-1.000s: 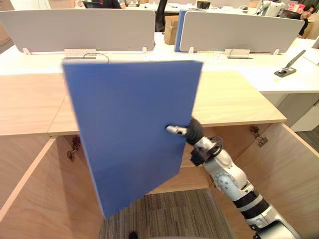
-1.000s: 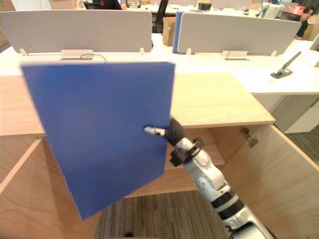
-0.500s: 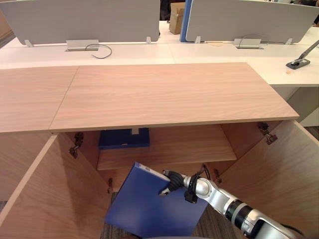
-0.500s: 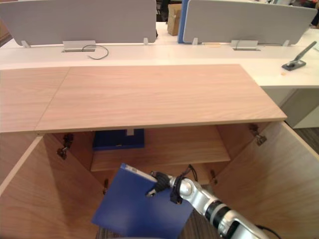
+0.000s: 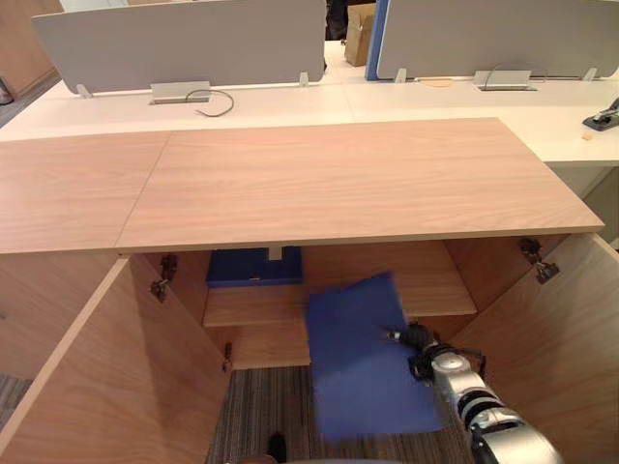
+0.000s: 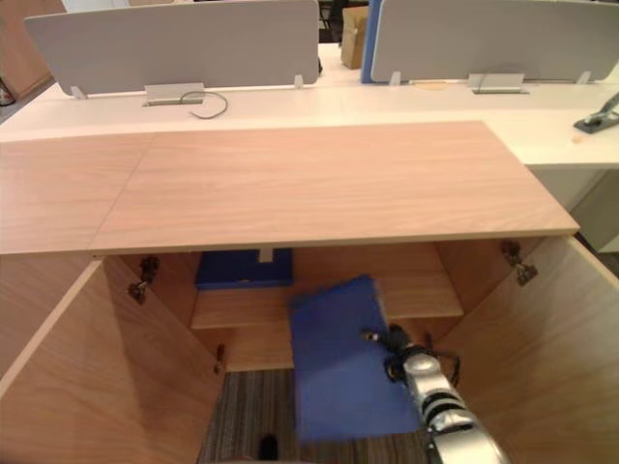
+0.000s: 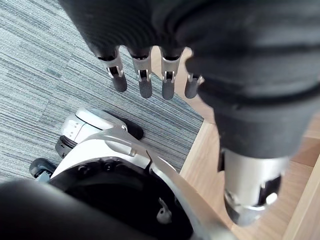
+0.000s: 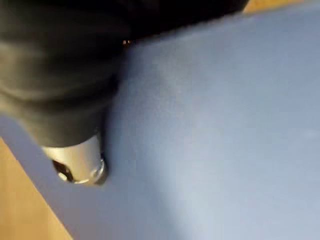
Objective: Walk over to the cabinet, pick up the folder, carry it to the office cabinet, place the folder inside the office cabinet, then close the office cabinet door
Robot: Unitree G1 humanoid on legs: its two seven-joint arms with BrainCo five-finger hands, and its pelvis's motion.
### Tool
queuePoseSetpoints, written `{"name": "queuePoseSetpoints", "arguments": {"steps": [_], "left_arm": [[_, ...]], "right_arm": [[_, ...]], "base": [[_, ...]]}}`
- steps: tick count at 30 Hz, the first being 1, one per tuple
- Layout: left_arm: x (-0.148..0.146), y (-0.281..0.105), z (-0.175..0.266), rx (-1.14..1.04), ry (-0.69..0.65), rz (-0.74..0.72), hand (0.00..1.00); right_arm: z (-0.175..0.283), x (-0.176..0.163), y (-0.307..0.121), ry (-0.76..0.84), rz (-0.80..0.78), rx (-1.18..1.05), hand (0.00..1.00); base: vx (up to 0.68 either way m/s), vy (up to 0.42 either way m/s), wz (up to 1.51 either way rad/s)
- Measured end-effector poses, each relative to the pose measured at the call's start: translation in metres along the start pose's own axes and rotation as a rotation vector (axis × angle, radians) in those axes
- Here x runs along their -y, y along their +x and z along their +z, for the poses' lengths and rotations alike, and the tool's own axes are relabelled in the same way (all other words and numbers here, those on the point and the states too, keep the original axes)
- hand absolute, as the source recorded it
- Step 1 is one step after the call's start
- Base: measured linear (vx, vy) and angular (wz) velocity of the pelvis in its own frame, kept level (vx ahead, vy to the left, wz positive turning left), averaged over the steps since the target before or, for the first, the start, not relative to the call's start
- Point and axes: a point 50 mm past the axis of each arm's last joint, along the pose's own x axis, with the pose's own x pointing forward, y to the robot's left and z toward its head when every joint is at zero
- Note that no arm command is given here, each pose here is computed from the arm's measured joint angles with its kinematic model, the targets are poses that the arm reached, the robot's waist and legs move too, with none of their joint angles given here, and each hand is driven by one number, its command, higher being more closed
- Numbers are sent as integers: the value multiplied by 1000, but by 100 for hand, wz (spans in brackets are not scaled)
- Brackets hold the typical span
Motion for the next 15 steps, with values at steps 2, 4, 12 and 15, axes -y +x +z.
{"name": "queuePoseSetpoints", "arguments": {"steps": [2, 4, 12, 15], "left_arm": [[1, 0, 1, -7, -12, 8, 0], [2, 1, 3, -3, -15, 10, 0], [10, 2, 8, 11, -39, 9, 0], [15, 3, 6, 17, -62, 5, 0]], "right_arm": [[-1, -21, 3, 550, -18, 39, 100], [7, -33, 6, 800, -14, 73, 100], [70, -15, 7, 1429, -136, 388, 100], [80, -2, 4, 1570, -193, 438, 100]], "base": [[12, -9, 2], [0, 0, 0], [-14, 1, 6], [23, 0, 20]]}}
